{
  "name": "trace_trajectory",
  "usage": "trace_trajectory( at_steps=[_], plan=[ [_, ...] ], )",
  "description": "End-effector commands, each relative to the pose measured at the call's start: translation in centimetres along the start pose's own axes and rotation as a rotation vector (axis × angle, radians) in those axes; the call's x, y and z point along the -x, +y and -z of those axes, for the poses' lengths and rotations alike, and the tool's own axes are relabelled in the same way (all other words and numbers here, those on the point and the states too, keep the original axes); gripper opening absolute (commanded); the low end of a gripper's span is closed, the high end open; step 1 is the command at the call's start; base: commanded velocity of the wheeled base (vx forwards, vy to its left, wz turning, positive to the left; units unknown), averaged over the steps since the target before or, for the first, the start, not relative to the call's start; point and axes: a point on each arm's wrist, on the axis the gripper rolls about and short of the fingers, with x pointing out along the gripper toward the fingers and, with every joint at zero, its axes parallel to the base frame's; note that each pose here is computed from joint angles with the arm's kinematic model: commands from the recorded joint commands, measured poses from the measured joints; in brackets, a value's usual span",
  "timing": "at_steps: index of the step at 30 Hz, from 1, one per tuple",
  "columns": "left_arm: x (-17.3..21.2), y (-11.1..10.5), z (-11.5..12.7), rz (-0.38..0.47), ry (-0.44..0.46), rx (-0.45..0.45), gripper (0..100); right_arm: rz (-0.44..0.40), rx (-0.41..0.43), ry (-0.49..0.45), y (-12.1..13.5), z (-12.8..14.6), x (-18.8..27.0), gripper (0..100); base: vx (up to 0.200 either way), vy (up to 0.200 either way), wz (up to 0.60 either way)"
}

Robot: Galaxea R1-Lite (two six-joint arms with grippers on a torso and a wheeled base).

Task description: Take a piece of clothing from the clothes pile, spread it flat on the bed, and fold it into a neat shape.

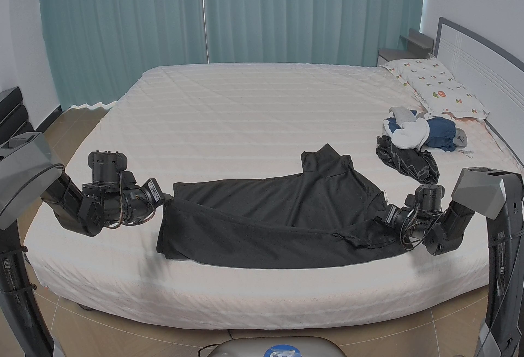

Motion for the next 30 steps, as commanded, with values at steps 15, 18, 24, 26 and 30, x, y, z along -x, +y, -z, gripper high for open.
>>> trace_trajectory(
  at_steps=[15, 18, 24, 26, 30],
  plan=[
    [0.2, 0.1, 0.2, -0.005, 0.006, 0.003, 0, 0.003, -0.075, -0.041, -0.1, -1.1, 2.5, 0, 0.000, 0.000, 0.00],
    [0.1, 0.2, 0.3, -0.007, 0.009, 0.004, 0, 0.010, -0.076, -0.028, -0.4, -0.7, 2.0, 0, 0.000, 0.000, 0.00],
    [0.0, 0.3, 0.4, -0.010, 0.012, 0.006, 0, -0.003, -0.059, -0.032, -0.3, -0.7, 0.9, 100, 0.000, 0.000, 0.00],
    [0.0, 0.3, 0.4, -0.010, 0.012, 0.006, 0, -0.004, -0.018, -0.031, -0.3, -0.6, 0.7, 100, 0.000, 0.000, 0.00],
    [0.0, 0.3, 0.4, -0.010, 0.012, 0.006, 0, 0.007, 0.049, -0.013, -0.5, -0.5, 0.5, 100, 0.000, 0.000, 0.00]
  ],
)
